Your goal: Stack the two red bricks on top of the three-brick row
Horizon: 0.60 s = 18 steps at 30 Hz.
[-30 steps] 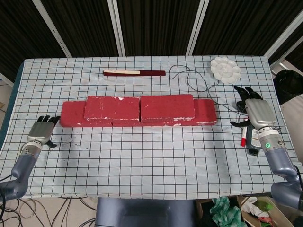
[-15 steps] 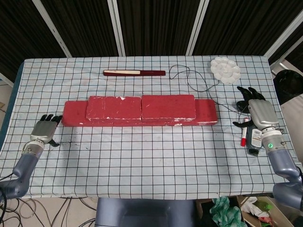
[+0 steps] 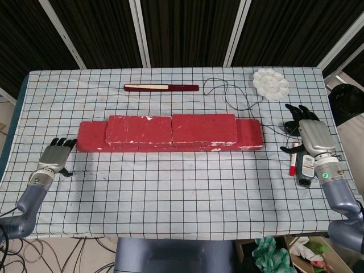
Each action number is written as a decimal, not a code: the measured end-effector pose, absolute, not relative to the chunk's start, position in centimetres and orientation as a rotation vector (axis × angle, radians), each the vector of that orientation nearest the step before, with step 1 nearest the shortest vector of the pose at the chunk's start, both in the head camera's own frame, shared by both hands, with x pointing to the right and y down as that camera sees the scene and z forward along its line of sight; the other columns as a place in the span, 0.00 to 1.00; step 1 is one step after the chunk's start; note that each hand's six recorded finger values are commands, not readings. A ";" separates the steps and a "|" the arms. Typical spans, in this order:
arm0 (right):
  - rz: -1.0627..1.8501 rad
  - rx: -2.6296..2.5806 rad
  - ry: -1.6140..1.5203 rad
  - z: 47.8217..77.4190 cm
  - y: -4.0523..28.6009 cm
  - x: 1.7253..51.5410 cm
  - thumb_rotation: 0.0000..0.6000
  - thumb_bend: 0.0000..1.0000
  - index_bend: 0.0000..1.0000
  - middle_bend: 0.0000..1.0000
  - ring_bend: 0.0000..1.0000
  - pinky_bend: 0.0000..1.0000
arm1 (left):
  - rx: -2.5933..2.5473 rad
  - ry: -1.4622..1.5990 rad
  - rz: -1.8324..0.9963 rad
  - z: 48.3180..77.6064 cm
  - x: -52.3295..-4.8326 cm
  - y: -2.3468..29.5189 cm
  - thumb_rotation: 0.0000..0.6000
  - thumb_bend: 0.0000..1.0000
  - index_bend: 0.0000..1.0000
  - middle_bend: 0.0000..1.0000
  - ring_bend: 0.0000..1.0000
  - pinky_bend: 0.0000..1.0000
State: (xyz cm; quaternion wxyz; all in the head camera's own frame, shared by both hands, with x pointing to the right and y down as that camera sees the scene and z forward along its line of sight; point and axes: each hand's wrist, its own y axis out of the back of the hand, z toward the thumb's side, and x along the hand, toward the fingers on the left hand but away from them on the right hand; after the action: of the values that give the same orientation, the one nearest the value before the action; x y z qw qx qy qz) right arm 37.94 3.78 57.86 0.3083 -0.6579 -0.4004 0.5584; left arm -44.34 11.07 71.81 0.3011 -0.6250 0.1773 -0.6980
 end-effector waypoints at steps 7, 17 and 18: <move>1.463 -1.740 -1.062 57.6 3.7 37.7 1.00 0.00 0.01 0.09 0.00 0.11 | -1.615 0.493 -1.857 70.3 -45.0 10.8 1.00 0.00 0.02 0.10 0.00 0.03; 1.452 -1.665 -1.055 56.2 4.9 39.4 1.00 0.00 0.00 0.09 0.00 0.11 | -1.578 0.649 -1.749 63.6 -44.4 11.4 1.00 0.00 0.02 0.10 0.00 0.03; 1.449 -1.661 -1.054 56.0 5.3 39.7 1.00 0.00 0.00 0.09 0.00 0.11 | -1.573 0.671 -1.726 62.7 -44.3 11.6 1.00 0.00 0.02 0.10 0.00 0.03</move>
State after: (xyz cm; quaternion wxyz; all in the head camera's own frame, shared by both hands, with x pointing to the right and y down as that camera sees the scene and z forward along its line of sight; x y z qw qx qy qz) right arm 39.68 5.30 55.99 0.3420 -0.6387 -0.4055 0.5574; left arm -44.31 11.58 62.69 0.3486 -0.6067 0.2587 -0.6659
